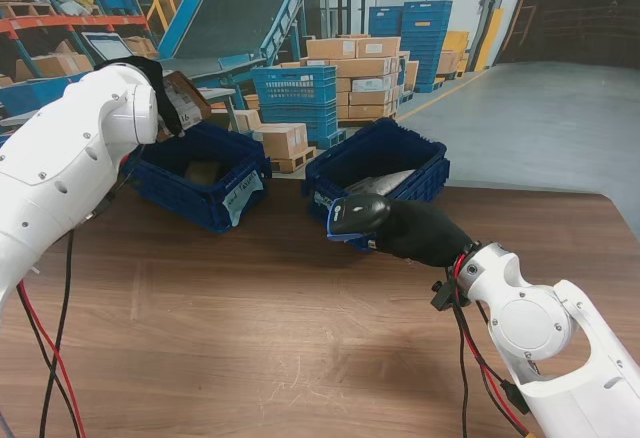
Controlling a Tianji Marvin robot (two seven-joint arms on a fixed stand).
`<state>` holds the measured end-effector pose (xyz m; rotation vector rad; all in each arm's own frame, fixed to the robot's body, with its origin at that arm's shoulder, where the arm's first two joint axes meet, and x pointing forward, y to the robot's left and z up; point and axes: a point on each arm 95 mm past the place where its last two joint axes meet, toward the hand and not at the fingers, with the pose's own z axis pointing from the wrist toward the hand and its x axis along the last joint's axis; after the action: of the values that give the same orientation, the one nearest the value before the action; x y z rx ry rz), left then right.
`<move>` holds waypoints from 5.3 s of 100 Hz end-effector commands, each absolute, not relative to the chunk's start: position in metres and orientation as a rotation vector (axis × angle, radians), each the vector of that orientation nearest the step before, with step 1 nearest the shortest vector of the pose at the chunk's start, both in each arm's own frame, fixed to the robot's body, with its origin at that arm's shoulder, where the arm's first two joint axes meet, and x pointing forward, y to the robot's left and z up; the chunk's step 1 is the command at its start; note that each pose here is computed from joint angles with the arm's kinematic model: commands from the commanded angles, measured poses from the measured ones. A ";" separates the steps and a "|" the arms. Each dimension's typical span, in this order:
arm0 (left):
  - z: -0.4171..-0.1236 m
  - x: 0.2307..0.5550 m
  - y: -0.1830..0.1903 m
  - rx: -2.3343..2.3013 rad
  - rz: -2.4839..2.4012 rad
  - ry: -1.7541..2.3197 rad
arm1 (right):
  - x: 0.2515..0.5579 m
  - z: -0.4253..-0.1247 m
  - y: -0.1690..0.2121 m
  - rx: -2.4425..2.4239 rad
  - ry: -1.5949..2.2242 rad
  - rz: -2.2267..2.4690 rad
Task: Scan and sort packages by packaging type
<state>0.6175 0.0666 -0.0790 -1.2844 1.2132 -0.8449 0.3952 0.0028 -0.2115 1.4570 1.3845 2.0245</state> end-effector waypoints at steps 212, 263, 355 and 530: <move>-0.066 0.561 0.052 -1.305 -0.966 1.402 | 0.384 -0.202 0.000 1.436 1.335 2.047; -0.106 0.499 0.062 -1.423 -1.335 1.362 | 0.375 -0.197 0.000 1.427 1.306 2.044; -0.186 0.396 0.049 -1.318 -1.808 1.337 | 0.372 -0.205 -0.020 1.473 1.240 1.953; -0.226 0.379 0.013 -1.415 -1.982 1.412 | 0.427 -0.353 -0.138 2.028 1.211 1.425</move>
<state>0.3807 0.0162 -0.2228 -1.4001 1.3881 -1.9766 0.4289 -0.1386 -0.3462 2.0131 1.1944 1.4399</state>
